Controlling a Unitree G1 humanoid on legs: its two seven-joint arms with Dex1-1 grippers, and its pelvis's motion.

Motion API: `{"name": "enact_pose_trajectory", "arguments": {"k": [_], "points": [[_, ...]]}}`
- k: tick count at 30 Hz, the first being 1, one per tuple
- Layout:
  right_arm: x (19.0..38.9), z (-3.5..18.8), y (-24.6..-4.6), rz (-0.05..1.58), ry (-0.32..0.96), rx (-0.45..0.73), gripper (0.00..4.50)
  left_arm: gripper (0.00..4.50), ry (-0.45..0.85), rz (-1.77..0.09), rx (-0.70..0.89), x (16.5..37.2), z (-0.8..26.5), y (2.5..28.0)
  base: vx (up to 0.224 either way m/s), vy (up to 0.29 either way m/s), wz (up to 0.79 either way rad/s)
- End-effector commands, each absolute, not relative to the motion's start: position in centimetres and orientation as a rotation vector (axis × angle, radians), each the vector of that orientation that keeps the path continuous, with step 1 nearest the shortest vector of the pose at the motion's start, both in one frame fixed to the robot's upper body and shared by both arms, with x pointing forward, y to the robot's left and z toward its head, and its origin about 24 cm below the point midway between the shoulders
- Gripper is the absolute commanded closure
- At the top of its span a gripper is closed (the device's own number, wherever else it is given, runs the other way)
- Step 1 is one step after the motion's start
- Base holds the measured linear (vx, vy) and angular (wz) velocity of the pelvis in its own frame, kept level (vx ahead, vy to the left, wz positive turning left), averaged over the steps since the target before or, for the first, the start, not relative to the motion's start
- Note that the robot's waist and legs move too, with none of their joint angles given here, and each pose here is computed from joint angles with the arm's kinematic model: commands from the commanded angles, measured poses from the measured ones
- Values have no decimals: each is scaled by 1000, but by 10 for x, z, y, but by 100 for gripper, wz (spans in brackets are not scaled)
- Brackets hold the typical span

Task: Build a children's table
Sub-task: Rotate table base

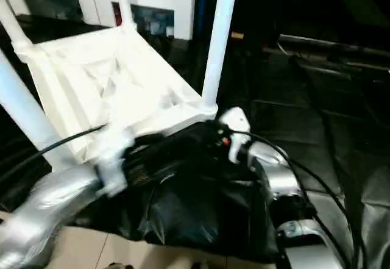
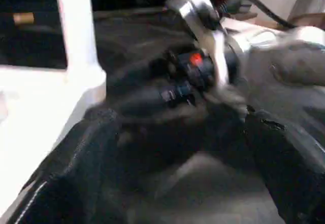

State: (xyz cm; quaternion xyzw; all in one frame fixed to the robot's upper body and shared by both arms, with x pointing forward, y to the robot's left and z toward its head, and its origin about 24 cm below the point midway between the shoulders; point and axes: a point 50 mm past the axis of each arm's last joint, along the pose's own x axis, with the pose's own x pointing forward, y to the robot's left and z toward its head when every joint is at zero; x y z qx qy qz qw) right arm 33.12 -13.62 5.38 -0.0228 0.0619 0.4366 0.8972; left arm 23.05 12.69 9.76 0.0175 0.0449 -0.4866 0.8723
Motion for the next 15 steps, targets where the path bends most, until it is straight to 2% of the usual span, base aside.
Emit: {"name": "enact_pose_trajectory", "arguments": {"k": [1, 8, 13, 15], "points": [[329, 53, -133, 906, 135, -42, 127, 6, 77, -1054, 17, 223, 104, 129, 0, 0, 0], [326, 56, -127, 926, 139, -6, 127, 6, 156, -1072, -46, 196, 106, 160, 0, 0, 0], [326, 54, -124, 941, 150, -12, 127, 6, 212, -1063, -48, 181, 105, 178, 0, 0, 0], [328, 54, -122, 938, 152, -6, 127, 6, 241, -1035, -27, 172, 105, 193, 0, 0, 0]]}}
